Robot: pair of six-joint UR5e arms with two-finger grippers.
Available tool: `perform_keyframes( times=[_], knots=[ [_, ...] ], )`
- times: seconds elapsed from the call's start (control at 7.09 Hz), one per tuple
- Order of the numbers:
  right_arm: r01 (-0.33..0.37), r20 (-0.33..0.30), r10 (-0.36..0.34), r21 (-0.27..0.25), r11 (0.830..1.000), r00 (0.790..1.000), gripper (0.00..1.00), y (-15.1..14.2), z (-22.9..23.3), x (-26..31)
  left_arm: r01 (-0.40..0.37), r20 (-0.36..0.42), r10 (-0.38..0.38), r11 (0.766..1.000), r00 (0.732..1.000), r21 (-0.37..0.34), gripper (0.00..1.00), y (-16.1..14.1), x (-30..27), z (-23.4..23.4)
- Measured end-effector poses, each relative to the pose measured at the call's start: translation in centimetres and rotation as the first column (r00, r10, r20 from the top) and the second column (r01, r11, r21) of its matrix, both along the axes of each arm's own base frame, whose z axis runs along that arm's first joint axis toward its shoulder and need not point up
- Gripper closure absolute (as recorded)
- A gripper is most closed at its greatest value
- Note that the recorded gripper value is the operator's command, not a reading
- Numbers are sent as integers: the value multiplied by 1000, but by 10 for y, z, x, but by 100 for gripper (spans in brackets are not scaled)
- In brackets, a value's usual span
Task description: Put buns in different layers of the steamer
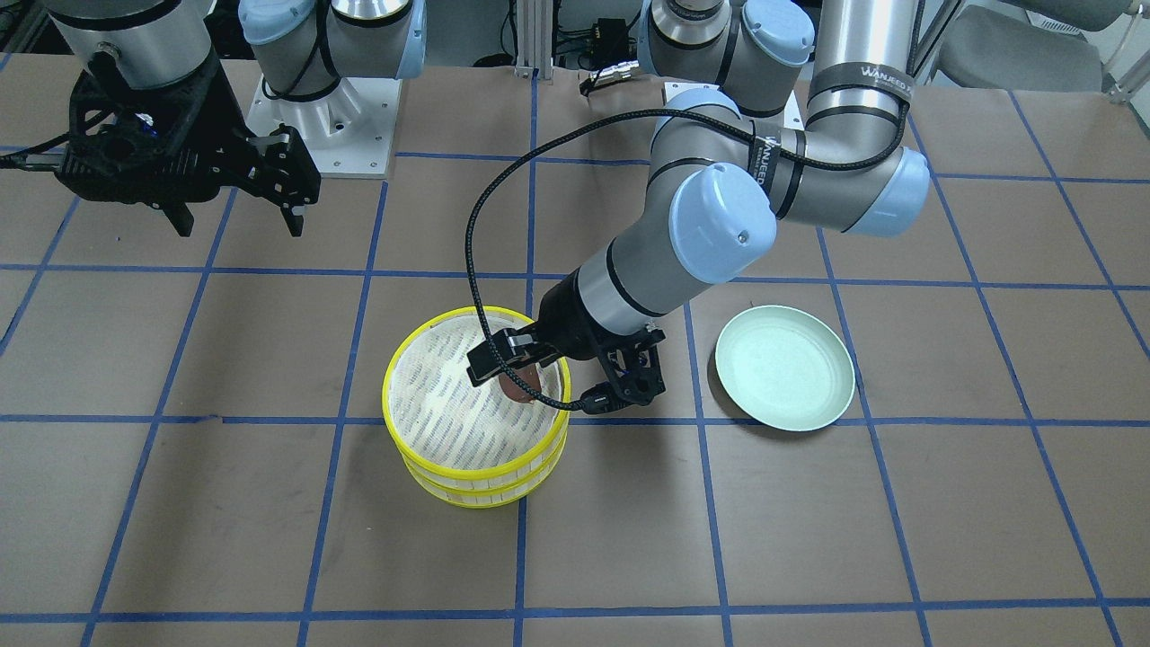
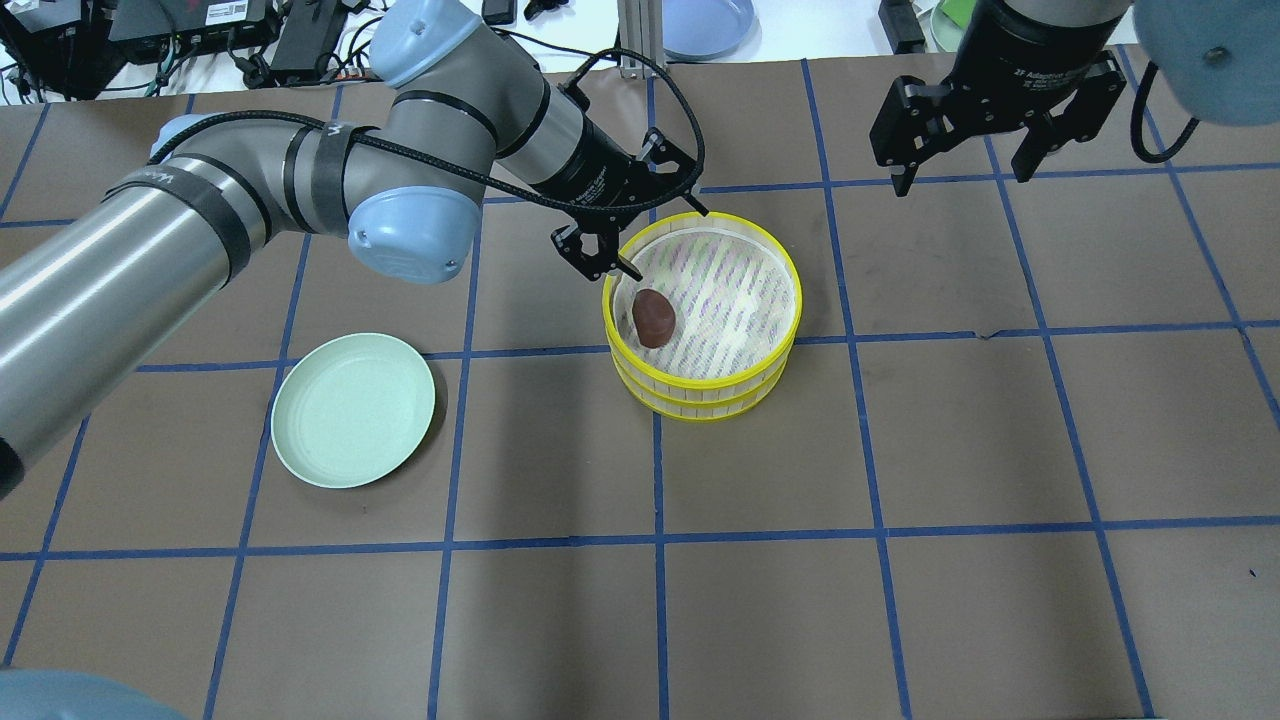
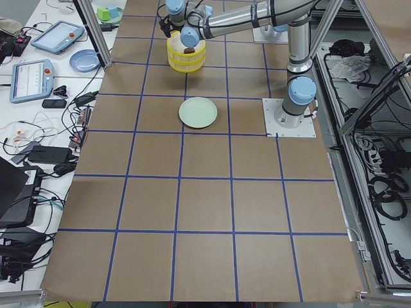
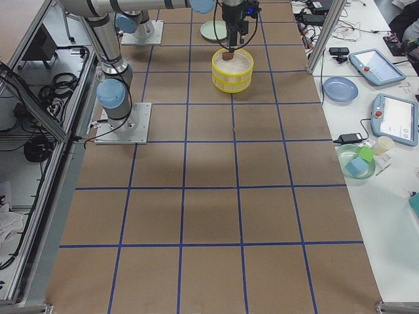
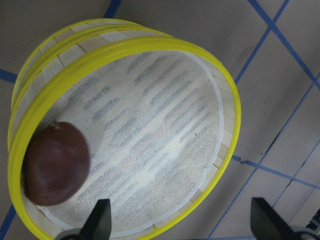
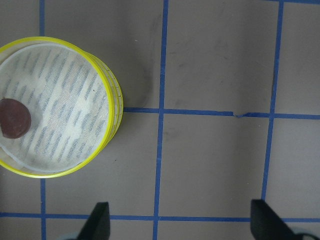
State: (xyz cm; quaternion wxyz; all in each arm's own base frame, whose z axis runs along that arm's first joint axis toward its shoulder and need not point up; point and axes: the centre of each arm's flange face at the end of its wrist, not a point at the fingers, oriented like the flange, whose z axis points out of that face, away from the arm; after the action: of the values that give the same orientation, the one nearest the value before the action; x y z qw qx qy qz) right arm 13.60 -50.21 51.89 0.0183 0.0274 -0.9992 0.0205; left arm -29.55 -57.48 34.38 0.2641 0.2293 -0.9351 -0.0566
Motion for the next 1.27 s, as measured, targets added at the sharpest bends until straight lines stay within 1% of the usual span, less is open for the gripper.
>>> perform_keyframes(
  times=[0.14, 0.28, 0.42, 0.56, 0.71, 0.85, 0.99, 1.13, 1.27],
  knots=[
    [-2, 29, 2, 12, 1000, 1000, 0, 6, 1, 4, 32, 64, -29, 998, 998, -54, 2, -4, 20, 13],
    [-4, 42, 3, 23, 1000, 999, 0, 10, 1, 7, 104, 141, -89, 990, 986, -99, 1, -7, 49, 30],
    [-5, 28, 4, 27, 1000, 1000, 0, 12, 1, 6, 200, 231, -170, 973, 958, -117, 1, -7, 81, 49],
    [-1, 19, 1, 27, 1000, 1000, 0, 12, 1, 5, 310, 333, -261, 945, 906, -103, 1, -2, 114, 68],
    [2, 15, -3, 27, 1000, 1000, 0, 12, 1, 5, 412, 426, -350, 909, 834, -61, 0, 7, 142, 87],
    [4, 15, -4, 27, 1000, 1000, 0, 12, 1, 4, 493, 497, -426, 870, 756, -5, 0, 22, 164, 107],
    [4, 15, -5, 28, 1000, 1000, 0, 12, 1, 5, 542, 545, -478, 839, 689, 51, 0, 39, 180, 126],
    [5, 18, -5, 30, 1000, 1000, 0, 11, 0, 5, 561, 569, -506, 823, 648, 92, 0, 57, 193, 145],
    [4, 21, -5, 31, 999, 1000, 0, 11, 0, 5, 564, 581, -508, 820, 636, 100, 0, 72, 199, 161]
  ],
)
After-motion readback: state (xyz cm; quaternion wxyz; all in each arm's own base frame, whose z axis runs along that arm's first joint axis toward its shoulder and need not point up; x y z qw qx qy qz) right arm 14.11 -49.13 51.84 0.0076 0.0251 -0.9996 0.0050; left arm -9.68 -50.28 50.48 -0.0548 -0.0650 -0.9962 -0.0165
